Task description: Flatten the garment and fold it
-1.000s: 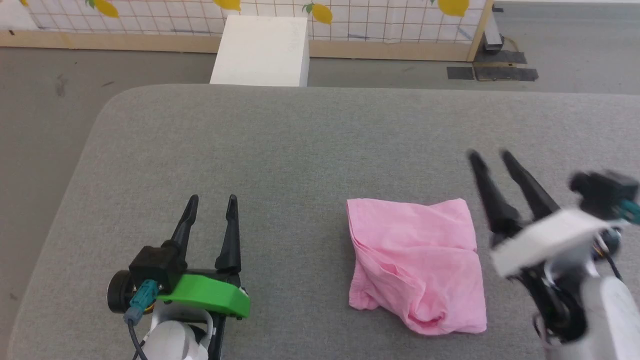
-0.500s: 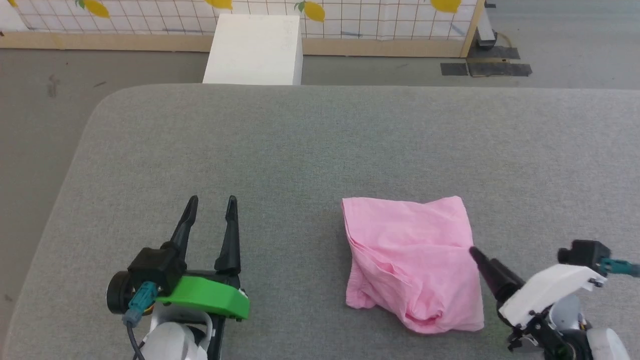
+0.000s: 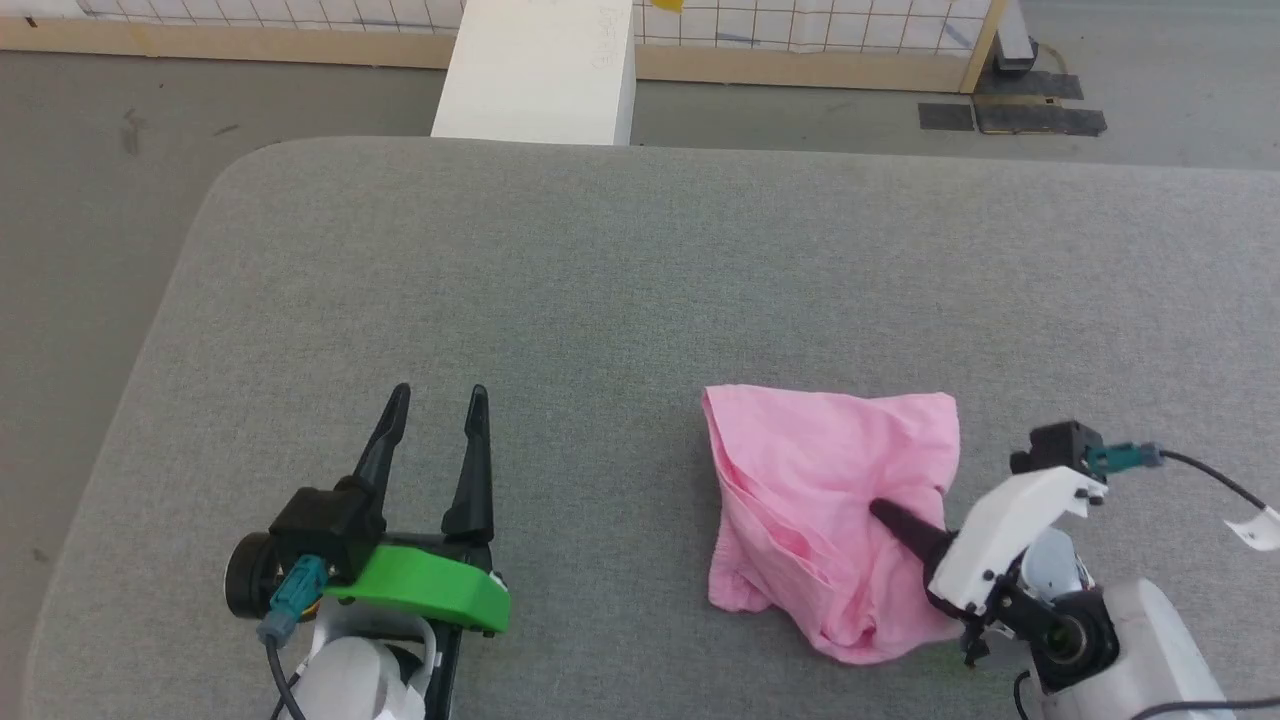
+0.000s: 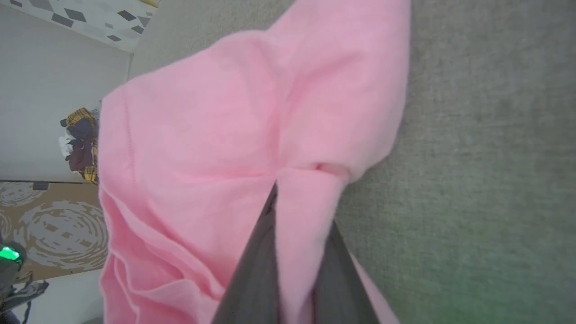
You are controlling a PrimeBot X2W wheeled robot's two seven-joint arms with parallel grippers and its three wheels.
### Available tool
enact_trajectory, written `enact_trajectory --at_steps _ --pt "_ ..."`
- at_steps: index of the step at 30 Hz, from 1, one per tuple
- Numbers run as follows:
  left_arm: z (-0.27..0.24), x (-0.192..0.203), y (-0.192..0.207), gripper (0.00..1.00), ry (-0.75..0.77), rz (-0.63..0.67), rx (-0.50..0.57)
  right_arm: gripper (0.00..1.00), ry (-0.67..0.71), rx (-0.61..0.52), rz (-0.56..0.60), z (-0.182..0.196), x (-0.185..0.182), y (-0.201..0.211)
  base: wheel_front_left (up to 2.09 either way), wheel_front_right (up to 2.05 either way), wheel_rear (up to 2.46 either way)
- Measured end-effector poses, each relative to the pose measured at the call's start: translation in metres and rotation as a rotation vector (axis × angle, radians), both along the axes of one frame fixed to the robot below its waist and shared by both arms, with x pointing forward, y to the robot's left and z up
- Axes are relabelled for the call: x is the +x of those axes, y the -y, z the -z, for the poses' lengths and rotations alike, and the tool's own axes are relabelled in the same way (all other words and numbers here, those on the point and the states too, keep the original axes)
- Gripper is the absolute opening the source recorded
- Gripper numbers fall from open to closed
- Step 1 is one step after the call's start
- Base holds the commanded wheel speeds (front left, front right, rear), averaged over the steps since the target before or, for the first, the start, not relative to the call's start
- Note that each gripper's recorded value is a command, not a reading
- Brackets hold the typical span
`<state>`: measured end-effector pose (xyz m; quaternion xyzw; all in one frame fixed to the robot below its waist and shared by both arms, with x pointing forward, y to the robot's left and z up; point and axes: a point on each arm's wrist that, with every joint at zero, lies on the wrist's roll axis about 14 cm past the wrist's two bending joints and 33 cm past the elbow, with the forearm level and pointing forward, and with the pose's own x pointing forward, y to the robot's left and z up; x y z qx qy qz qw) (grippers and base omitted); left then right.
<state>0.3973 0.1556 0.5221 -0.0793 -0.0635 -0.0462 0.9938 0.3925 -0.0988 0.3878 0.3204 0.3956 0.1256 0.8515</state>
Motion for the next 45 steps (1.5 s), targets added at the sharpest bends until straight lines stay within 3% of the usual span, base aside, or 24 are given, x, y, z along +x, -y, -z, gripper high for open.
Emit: enact_trajectory --at_steps 3,9,14,23,33,41,45 --pt "0.000 0.001 0.000 1.00 0.000 -0.002 0.000 0.00 0.084 -0.112 -0.051 -0.013 0.008 0.000 0.00 0.00 0.00" --pt "-0.002 0.007 0.010 1.00 0.008 0.025 -0.005 0.00 0.349 -0.440 -0.202 -0.066 0.030 0.003 0.00 0.00 0.00" --pt "-0.003 0.017 0.022 1.00 0.015 0.060 -0.010 0.00 0.415 -0.614 -0.273 -0.084 0.029 0.019 0.00 0.00 0.00" --pt "-0.013 0.048 0.080 1.00 0.070 0.222 0.008 0.00 0.331 -0.828 -0.187 -0.082 0.024 0.123 0.00 0.00 0.00" --pt "0.003 0.086 0.153 1.00 0.094 0.430 0.028 0.00 0.131 -1.068 -0.048 -0.069 0.009 0.262 0.00 0.00 0.00" --pt "0.043 0.110 0.180 1.00 0.058 0.520 0.039 0.00 -0.010 -1.248 0.043 -0.062 0.000 0.353 0.00 0.00 0.00" --pt "0.063 0.116 0.186 1.00 0.033 0.548 0.050 0.00 -0.067 -1.380 0.034 -0.065 -0.003 0.390 0.00 0.00 0.00"
